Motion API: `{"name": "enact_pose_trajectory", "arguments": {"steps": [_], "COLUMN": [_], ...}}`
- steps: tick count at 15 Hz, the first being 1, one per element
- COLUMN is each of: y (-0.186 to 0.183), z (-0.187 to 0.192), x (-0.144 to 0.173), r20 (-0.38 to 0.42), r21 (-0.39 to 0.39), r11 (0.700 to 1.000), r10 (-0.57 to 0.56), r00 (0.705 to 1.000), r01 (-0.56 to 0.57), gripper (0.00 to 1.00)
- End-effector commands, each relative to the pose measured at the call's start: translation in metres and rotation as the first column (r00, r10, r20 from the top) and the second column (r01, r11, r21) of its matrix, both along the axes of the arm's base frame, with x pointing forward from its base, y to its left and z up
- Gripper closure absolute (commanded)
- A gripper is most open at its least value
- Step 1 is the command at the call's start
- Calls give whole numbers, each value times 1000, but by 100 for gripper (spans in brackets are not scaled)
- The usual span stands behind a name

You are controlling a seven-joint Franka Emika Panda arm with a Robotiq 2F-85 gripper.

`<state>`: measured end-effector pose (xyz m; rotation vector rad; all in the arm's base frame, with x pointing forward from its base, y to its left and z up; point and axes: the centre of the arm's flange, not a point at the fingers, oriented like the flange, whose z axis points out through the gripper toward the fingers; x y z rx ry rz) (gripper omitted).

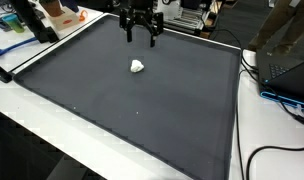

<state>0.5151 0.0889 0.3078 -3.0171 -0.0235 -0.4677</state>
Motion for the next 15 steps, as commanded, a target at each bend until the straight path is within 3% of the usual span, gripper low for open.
{"name": "enact_pose_trajectory", "arguments": {"steps": [1,4,5,6,9,15], "y": [-2,-2,0,-4,0,-2], "z": [3,6,8,7,10,32], "x": [16,25,28,17,23,57], "r20": [-63,-103,-112,-81,-89,-150], "r21": [-35,-51,-22,-30,-28,-98], "r11": [999,999,1000,1000,1000,995], "r10": [-6,-4,9,5,9,-6], "r00": [998,995,994,997,996,989], "r01": [4,-1,-11,-7,-12,-9], "gripper": [0,0,0,0,0,0]}}
